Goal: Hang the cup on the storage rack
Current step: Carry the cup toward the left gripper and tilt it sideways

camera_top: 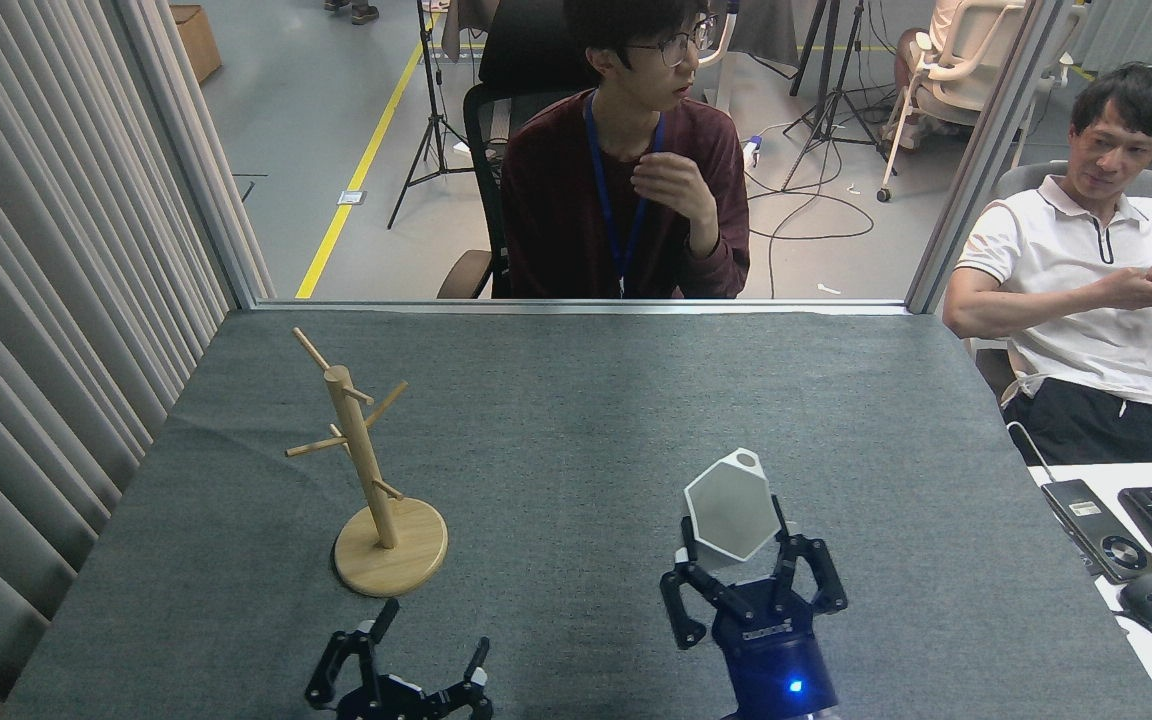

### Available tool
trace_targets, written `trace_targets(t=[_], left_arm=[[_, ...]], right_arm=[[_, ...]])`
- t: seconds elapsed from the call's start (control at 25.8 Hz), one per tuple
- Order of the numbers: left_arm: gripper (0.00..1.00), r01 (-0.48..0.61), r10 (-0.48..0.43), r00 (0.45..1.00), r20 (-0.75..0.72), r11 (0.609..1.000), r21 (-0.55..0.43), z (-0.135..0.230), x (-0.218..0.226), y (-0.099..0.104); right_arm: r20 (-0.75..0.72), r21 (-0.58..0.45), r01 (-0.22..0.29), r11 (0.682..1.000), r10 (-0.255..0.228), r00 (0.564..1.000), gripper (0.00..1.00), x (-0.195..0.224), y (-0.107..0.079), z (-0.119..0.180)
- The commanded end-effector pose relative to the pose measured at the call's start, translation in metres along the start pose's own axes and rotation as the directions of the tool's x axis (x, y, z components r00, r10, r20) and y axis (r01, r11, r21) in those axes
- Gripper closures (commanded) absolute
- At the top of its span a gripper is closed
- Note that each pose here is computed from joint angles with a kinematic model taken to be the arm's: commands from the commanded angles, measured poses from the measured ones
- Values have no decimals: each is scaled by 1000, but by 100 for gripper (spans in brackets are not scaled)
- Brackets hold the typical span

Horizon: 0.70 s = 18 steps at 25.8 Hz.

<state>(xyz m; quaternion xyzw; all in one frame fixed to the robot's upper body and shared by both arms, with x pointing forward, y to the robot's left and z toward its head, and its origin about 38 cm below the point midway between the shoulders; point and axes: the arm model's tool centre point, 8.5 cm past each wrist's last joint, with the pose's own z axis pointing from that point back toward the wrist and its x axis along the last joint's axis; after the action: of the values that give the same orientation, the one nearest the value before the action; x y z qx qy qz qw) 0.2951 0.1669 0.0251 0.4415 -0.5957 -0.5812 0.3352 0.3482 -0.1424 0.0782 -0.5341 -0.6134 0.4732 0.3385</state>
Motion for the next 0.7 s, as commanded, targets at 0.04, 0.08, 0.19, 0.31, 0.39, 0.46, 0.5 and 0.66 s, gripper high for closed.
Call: trace_targets(t=[0.04, 0.08, 0.19, 0.31, 0.39, 0.46, 0.5, 0.66], left_arm=[[0, 21, -22, 996, 91, 1000, 7, -13, 35, 3], [0, 19, -20, 994, 106, 1000, 10, -14, 40, 4], [0, 9, -12, 990, 141, 1000, 20, -17, 54, 6], [0, 8, -13, 987, 159, 1000, 27, -20, 59, 8], [0, 2, -6, 987, 160, 1000, 29, -21, 62, 9], [0, 2, -6, 987, 159, 1000, 27, -21, 61, 8], [0, 3, -7, 987, 158, 1000, 27, -21, 61, 8], [0, 1, -6, 988, 157, 999, 32, -21, 61, 9]], right_arm=[[83, -13, 10, 1000, -9, 997, 33, 51, -9, 7], [93, -14, 18, 1000, -17, 996, 33, 60, -10, 7], [127, -26, 44, 999, -40, 991, 33, 85, -17, 6], [175, -32, 50, 998, -43, 984, 33, 110, -21, 7], [205, -28, 52, 998, -45, 978, 33, 122, -22, 12], [218, -19, 61, 998, -56, 974, 33, 132, -22, 20], [224, -10, 64, 998, -60, 973, 33, 135, -21, 24], [229, -2, 68, 998, -66, 971, 33, 137, -18, 35]])
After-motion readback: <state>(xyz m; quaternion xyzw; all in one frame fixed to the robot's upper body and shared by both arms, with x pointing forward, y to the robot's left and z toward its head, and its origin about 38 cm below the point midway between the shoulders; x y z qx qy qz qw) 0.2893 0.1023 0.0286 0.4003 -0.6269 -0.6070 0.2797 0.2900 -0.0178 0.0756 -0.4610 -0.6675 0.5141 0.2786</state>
